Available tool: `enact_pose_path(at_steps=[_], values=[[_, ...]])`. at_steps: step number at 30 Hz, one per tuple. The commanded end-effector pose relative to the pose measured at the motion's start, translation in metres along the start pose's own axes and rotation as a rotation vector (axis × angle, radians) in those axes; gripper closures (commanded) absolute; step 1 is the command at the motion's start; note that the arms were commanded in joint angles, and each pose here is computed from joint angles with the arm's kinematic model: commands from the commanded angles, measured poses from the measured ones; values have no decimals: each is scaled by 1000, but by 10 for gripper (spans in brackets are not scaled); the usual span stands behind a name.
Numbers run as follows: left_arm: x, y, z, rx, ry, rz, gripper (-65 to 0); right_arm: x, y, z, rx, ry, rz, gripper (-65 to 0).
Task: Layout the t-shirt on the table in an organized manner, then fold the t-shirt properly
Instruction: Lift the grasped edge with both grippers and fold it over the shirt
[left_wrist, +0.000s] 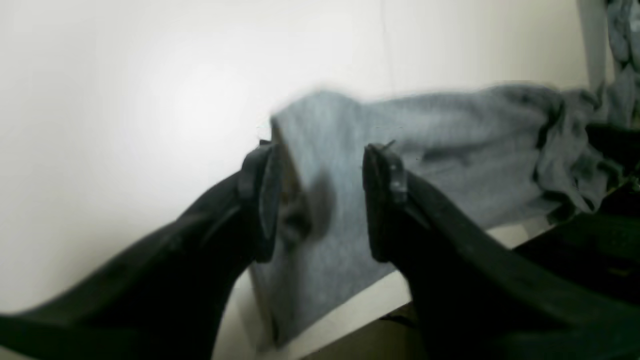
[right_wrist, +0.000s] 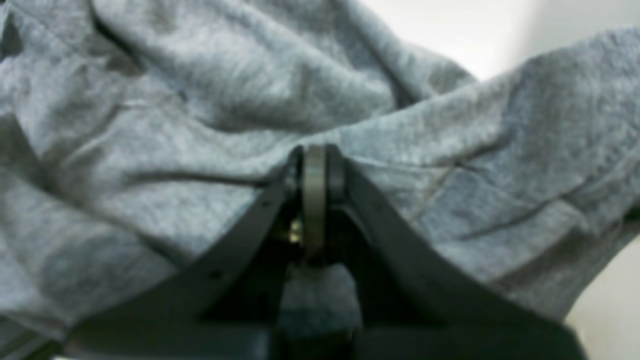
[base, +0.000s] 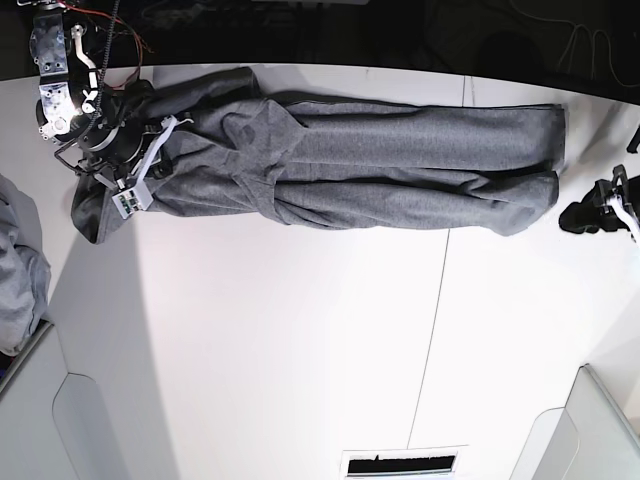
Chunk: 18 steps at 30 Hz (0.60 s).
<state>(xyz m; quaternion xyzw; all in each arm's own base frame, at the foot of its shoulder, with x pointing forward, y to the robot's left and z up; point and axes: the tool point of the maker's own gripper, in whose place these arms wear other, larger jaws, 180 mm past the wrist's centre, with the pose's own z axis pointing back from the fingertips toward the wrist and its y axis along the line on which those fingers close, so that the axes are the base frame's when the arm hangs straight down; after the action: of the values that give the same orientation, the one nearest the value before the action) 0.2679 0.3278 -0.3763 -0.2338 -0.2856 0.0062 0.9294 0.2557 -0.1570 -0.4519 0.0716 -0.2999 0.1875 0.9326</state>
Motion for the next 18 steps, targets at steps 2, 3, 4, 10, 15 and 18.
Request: enact_pose_path(at_steps=[2, 3, 4, 10, 15, 18], values=[[13, 2, 11, 0, -64, -5, -293, 37, 1, 12, 10, -117, 5, 0], [9, 3, 9, 4, -66, 0, -293, 48, 4, 17, 20, -151, 6, 0], [4, 3, 5, 9, -57, 0, -293, 59, 8, 22, 29, -183, 9, 0], [-2, 0, -12, 30, -90, -10, -293, 101, 40, 44, 115, -316, 24, 0], [-3, 1, -18, 49, -103, -27, -293, 109, 69, 40, 187, -346, -26, 0], [-3, 0, -19, 45, -103, -24, -292, 112, 77, 38, 203, -356, -49, 0]])
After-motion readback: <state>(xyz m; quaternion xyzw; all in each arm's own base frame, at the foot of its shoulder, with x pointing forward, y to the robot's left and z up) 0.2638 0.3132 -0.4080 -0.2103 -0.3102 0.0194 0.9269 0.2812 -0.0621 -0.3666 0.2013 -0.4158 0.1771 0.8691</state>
